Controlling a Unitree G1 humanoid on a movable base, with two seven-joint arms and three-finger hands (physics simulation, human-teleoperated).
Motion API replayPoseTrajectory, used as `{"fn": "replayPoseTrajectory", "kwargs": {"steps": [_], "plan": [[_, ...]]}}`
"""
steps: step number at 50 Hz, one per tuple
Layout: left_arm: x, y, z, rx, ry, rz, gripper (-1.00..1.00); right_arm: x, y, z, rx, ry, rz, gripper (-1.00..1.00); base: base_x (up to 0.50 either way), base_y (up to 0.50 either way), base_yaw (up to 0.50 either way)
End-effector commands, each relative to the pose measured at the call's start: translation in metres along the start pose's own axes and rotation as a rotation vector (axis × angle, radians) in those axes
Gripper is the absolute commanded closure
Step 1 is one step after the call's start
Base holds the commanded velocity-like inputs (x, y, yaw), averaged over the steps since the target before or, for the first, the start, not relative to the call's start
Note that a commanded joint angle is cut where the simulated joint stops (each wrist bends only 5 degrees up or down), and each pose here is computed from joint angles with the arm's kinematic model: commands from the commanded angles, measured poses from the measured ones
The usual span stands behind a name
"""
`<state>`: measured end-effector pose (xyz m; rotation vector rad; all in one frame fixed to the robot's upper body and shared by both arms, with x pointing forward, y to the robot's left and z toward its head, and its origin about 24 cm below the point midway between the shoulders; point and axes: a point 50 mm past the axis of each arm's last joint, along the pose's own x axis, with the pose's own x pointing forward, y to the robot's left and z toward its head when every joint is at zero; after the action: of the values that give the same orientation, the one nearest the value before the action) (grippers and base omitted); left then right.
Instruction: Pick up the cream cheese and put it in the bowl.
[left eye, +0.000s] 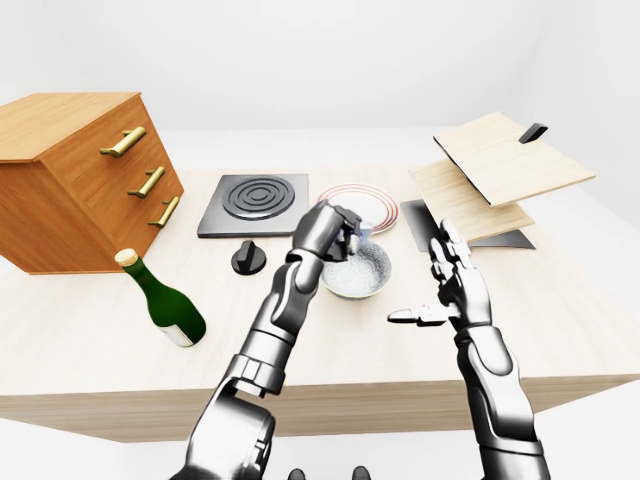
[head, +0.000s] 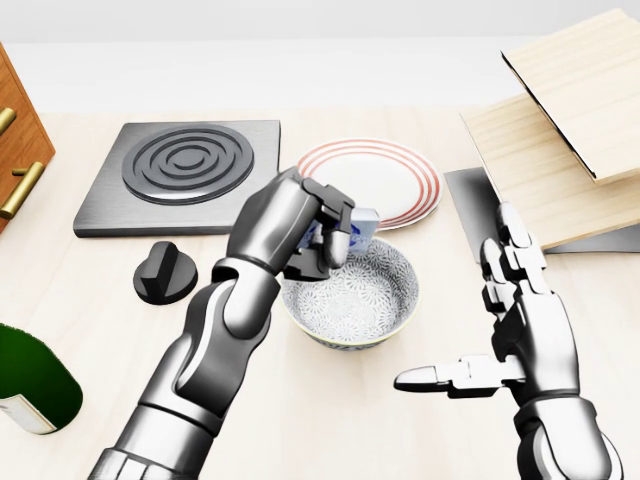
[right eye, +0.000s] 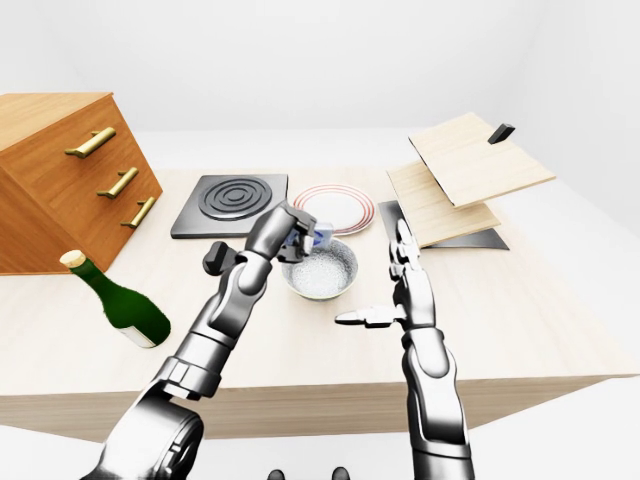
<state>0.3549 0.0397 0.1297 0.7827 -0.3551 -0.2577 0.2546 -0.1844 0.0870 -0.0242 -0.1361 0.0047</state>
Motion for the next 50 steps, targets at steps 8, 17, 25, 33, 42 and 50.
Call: {"fn": "replayPoseTrajectory", "kwargs": {"steps": [8, 17, 25, 33, 42, 50], "plan": [[0.010, -0.002, 0.000, 0.116, 0.013, -0.052, 1.00, 0.000, -0.005, -0.008, 0.016, 0.035, -0.010, -1.00, 0.00, 0.00, 0.00], [0.007, -0.010, -0.006, 0.109, 0.037, -0.085, 1.00, 0.001, -0.003, -0.010, 0.013, 0.043, -0.007, -1.00, 0.00, 0.00, 0.00], [0.004, -0.014, -0.010, 0.089, 0.052, -0.117, 1.00, 0.003, -0.004, -0.008, 0.012, 0.035, -0.011, -1.00, 0.00, 0.00, 0.00], [-0.001, -0.025, -0.017, 0.101, 0.078, -0.152, 1.00, 0.001, -0.006, -0.010, 0.012, 0.044, -0.011, -1.00, 0.00, 0.00, 0.00], [-0.002, -0.028, -0.018, 0.109, 0.082, -0.164, 1.00, 0.000, -0.007, -0.012, 0.014, 0.051, -0.011, -1.00, 0.00, 0.00, 0.00], [-0.002, -0.031, -0.020, 0.126, 0.094, -0.181, 1.00, 0.000, -0.006, -0.013, 0.014, 0.053, -0.008, -1.00, 0.00, 0.00, 0.00]]}}
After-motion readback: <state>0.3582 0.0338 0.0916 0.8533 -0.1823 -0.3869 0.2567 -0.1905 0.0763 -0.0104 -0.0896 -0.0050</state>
